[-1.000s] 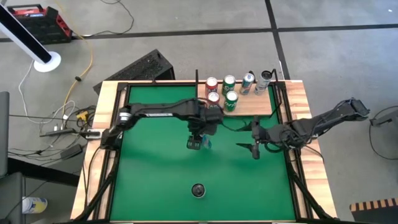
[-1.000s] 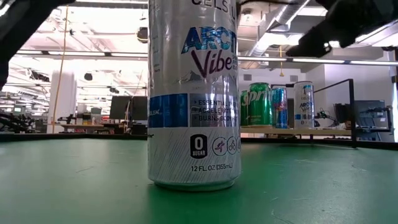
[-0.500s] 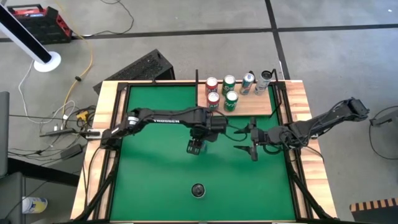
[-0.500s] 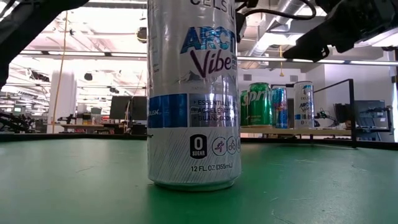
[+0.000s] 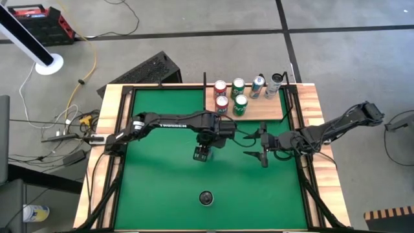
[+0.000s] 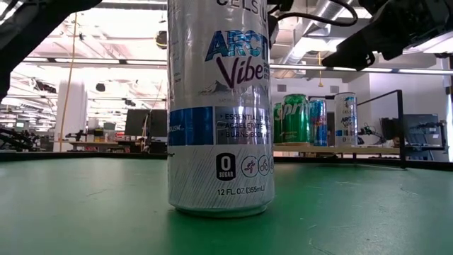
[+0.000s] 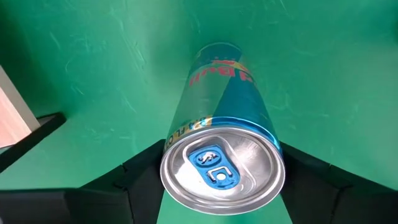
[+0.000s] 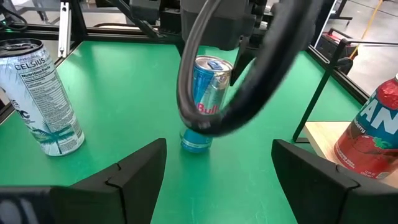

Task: Place canned beverage on shelf
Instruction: Put the blue soda can on the shelf aligned with the other blue soda can

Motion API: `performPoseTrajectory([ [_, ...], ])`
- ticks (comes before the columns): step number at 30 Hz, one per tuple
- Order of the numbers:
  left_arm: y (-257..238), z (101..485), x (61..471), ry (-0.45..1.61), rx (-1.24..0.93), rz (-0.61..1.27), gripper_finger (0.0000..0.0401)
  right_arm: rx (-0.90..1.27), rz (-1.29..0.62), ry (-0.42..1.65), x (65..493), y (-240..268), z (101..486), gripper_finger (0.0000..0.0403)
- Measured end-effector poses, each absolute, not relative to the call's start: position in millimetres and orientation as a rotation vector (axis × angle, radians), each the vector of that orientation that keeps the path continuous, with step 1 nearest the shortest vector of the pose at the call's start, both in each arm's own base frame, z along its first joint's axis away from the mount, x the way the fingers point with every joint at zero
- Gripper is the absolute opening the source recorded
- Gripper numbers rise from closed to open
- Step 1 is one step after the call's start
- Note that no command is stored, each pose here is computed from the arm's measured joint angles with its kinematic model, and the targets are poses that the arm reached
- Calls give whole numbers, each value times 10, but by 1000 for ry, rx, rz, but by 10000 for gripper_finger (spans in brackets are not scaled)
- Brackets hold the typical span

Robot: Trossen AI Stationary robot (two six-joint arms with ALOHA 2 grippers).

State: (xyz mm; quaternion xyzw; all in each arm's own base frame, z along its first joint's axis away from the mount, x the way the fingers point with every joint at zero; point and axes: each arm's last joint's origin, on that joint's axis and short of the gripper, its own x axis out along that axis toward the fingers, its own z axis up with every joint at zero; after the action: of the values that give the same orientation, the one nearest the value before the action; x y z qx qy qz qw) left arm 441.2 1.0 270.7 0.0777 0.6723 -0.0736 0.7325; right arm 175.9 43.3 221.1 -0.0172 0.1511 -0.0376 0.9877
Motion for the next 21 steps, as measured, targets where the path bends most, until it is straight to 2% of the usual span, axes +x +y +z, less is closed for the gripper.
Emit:
performPoseTrajectory([
  [8,5,2714,4409,1476,164,-183,282,-31,-76,299,1760,433,2215,314],
  [21,21,2891,4276,1510,121,-148,286,9,-40,241,1820,344,2272,314],
])
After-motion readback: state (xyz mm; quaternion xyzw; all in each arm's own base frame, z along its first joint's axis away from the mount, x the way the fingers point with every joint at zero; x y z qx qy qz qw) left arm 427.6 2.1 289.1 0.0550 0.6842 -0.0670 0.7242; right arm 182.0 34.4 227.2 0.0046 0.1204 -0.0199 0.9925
